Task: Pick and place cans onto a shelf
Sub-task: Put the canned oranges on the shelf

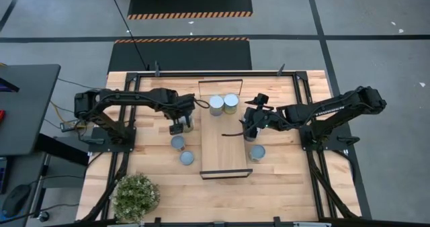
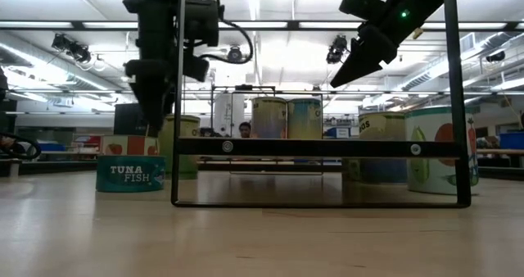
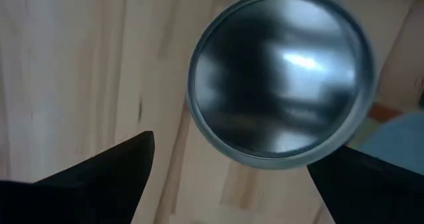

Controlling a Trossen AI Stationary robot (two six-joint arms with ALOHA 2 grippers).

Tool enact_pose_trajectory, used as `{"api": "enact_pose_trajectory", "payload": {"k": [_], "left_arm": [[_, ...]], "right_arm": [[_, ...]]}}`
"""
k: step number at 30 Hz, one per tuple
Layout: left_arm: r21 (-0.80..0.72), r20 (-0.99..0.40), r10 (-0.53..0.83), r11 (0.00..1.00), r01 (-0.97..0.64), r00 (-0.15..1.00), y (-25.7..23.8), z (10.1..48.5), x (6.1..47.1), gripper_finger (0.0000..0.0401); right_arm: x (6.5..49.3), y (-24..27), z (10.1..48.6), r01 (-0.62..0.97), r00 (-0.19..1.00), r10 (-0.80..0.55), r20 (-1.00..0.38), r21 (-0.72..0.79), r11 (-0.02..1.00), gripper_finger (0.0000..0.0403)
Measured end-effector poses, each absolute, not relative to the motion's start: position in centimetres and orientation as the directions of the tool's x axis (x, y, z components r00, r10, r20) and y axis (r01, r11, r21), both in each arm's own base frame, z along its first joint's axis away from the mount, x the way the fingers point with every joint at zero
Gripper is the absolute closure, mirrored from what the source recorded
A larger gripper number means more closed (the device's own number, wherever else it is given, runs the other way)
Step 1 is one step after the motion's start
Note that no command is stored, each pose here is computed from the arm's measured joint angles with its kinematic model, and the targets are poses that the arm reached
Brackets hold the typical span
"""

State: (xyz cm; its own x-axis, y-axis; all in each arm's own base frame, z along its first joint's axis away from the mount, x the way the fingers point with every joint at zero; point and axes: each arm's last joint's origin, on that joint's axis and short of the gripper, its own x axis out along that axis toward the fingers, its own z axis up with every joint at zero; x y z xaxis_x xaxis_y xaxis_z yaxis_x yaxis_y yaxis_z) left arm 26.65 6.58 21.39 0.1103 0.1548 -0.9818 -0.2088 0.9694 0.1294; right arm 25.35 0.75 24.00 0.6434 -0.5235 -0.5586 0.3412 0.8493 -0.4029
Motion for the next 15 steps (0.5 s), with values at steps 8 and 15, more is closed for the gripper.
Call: {"api": "enact_pose_trajectory", "payload": {"k": [8, 15], "left_arm": [[0.085, -0.976, 0.125, 0.973, -0.213, 0.181, 6.7, 21.2, 27.5, 0.0015], [0.077, -0.949, 0.145, 0.968, -0.239, 0.279, 7.0, 21.4, 28.5, 0.0009]], "right_arm": [[25.4, 0.8, 24.0, 0.339, 0.645, -0.520, -0.559, -0.400, 0.851, 0.0011], [25.4, 0.8, 24.1, 0.336, 0.654, -0.511, -0.558, -0.390, 0.857, 0.0011]]}}
